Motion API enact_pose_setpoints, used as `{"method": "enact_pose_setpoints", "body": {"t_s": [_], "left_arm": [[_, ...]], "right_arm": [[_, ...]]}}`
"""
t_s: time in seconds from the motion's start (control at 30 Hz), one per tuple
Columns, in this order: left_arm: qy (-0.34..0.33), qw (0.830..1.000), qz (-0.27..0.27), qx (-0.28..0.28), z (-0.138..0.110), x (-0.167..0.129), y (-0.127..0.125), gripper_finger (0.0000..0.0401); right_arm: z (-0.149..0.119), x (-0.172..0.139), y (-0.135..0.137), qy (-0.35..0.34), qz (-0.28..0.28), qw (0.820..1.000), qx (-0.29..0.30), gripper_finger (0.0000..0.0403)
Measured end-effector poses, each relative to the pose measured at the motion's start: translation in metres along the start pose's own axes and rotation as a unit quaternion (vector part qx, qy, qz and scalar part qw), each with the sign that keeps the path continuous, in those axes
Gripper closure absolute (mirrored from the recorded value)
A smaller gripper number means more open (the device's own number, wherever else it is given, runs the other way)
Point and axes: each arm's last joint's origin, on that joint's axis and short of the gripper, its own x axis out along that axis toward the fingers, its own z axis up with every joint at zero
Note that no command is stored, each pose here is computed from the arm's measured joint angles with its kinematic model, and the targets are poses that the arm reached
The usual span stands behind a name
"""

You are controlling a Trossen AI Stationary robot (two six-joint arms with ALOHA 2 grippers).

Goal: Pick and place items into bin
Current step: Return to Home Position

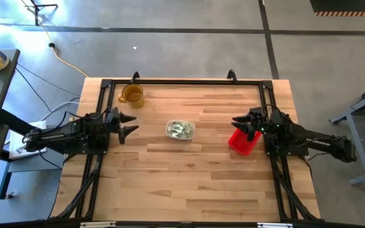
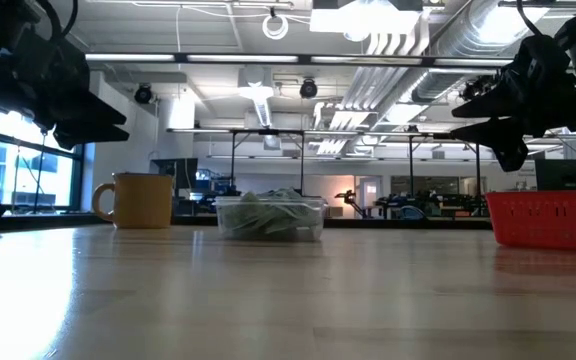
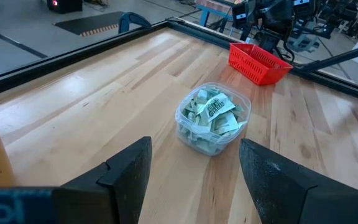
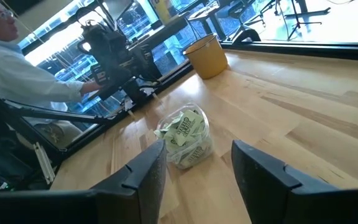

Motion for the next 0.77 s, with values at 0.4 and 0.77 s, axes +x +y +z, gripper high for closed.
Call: {"method": "enact_pose_setpoints", "body": {"t_s": [0.4, 0.77], "left_arm": [[0.000, 1.000, 0.000, 0.000, 0.0000, 0.0000, 0.0000, 0.0123], [0.000, 1.000, 0.000, 0.000, -0.0001, 0.0001, 0.0000, 0.0123]], "right_arm": [[0.0000, 0.0000, 0.0000, 0.000, 0.000, 1.000, 0.000, 0.0234], [0.0000, 0.0000, 0.0000, 0.000, 0.000, 1.000, 0.000, 0.0233]]}}
